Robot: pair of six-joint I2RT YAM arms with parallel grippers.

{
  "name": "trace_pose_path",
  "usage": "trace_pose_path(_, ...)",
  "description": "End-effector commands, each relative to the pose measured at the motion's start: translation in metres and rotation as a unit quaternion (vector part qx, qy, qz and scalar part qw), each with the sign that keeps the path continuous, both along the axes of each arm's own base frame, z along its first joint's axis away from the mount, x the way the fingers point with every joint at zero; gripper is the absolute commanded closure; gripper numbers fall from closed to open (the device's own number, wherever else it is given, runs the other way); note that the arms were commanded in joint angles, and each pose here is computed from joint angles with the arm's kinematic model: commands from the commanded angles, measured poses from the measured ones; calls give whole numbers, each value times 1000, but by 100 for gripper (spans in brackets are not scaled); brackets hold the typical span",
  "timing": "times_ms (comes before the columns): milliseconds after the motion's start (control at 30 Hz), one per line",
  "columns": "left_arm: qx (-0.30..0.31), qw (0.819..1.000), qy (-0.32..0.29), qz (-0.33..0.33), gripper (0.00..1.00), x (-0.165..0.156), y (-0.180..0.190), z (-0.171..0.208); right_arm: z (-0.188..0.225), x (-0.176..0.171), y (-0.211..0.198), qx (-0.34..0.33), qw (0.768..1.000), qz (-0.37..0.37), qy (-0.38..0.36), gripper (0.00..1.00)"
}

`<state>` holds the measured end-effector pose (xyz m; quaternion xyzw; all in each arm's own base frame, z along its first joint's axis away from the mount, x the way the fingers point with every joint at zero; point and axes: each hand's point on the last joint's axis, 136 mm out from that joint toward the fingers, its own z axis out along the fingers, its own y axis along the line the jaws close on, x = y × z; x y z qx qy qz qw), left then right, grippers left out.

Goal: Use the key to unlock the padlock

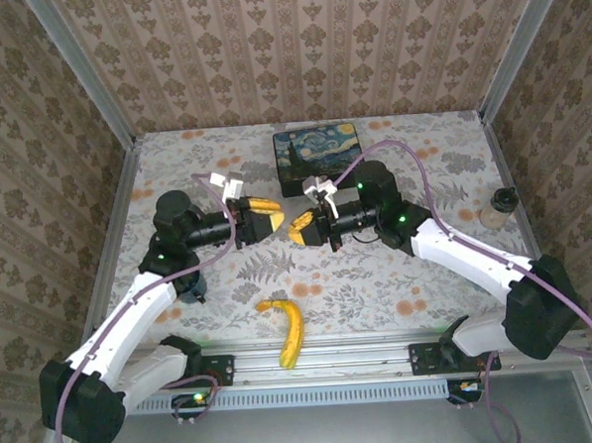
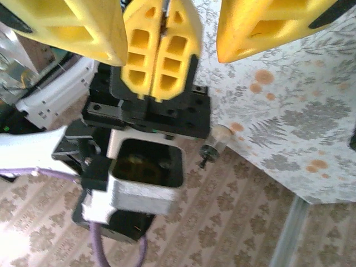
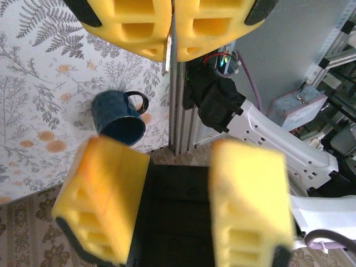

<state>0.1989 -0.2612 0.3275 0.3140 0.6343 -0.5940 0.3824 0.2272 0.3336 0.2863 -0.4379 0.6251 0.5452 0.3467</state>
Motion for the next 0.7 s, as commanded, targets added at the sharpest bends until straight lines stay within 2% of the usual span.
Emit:
trace_pose_path(0,-10,998,-38,-53,53,-16,-6,1,12,-5,1,8,1000,25,13,100)
trace_pose_path(333,8,998,-22,-66,51,-11,-11,-21,14,-6,0,11,999,28,14,100)
trace_pose_path(667,4,996,-23,-86,63,-13,-18,-17,11,-4,1,9,999,26,21,100)
